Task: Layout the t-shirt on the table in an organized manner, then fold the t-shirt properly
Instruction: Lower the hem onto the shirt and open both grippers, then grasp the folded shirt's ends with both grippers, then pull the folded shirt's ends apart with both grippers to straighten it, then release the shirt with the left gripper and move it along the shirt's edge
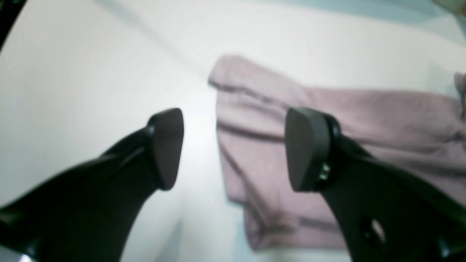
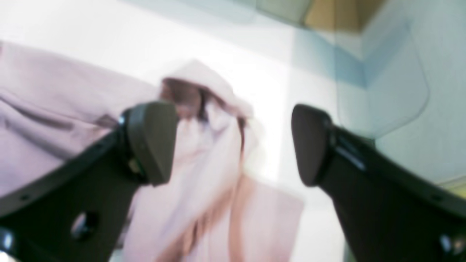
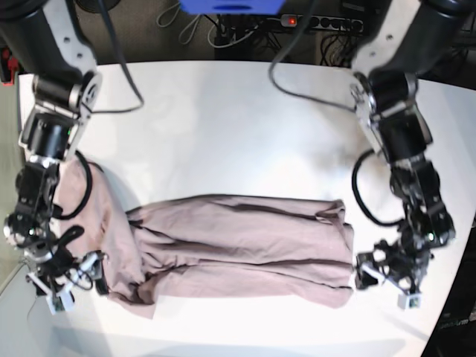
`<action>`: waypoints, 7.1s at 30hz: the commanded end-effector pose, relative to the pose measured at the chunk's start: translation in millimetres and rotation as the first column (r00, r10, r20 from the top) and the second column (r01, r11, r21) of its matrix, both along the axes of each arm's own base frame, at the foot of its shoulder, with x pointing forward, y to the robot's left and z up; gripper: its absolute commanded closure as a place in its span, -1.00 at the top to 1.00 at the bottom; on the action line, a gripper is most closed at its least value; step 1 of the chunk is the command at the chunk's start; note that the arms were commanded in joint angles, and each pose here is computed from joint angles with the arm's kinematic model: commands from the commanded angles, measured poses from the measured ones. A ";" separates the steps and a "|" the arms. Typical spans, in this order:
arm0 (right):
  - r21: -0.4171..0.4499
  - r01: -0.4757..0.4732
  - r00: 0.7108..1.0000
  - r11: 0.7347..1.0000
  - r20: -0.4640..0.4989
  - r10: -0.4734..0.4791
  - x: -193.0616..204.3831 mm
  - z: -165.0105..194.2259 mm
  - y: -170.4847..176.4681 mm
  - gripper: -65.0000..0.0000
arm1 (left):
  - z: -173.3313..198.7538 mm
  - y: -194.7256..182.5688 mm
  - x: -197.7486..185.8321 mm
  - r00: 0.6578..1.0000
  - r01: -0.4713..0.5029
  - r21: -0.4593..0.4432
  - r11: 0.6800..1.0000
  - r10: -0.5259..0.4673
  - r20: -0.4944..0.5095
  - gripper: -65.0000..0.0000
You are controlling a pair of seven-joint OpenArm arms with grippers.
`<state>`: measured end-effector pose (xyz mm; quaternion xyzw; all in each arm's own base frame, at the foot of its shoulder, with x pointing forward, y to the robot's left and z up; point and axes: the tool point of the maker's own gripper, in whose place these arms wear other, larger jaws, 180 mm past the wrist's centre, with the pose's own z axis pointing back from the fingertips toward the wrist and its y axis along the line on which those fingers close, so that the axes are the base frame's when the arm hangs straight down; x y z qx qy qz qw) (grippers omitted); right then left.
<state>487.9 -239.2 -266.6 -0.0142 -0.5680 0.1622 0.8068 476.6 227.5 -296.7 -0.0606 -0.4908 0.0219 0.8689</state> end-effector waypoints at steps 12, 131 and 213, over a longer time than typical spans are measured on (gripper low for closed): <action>0.070 0.109 0.994 0.992 0.023 -0.111 -57.5 -25.1 -14.8 0.53 | -99.5 -39.8 -76.7 0.989 0.110 0.028 0.994 -0.107 -0.104 0.31; -0.116 -0.024 0.975 0.993 -0.222 -0.003 -85.0 -58.7 34.2 -0.69 | 10.4 53.4 -97.1 0.995 0.096 0.177 0.980 -0.091 -0.035 -0.99; -0.316 0.275 0.887 0.908 -0.282 -0.366 -276.0 -62.1 -69.5 -1.00 | -121.0 -5.5 -317.4 0.869 0.179 -0.136 0.975 -0.221 -0.442 -0.87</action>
